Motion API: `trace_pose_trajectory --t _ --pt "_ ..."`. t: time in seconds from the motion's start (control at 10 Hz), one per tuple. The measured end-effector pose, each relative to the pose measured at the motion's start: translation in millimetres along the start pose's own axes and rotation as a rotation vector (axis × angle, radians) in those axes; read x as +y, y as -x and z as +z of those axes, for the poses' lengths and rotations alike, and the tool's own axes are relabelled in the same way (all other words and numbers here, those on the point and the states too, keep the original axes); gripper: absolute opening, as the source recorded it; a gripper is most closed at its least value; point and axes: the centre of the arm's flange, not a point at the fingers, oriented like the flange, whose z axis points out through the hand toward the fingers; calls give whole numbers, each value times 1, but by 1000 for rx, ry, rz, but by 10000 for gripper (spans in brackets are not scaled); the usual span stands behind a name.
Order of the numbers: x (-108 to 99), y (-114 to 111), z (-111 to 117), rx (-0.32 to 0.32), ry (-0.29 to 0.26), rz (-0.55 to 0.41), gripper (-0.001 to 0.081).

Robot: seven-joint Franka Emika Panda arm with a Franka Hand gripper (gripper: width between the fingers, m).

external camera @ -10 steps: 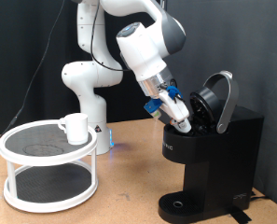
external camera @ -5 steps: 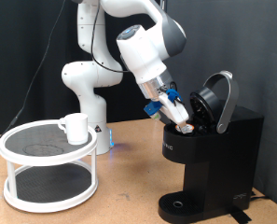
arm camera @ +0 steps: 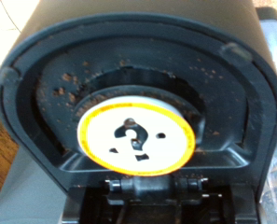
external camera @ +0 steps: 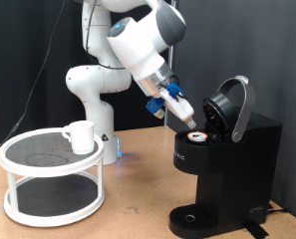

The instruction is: Make a cup of coffee with the keurig machine

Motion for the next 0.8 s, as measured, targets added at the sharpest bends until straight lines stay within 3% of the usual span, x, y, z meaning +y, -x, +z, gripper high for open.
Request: trace_pose_trajectory --t 0.2,0.4,0.8 --pt "0 0 2 -2 0 -2 734" --pt "5 6 -3 -28 44 -17 734" --pt "27 35 -41 -91 92 -87 734"
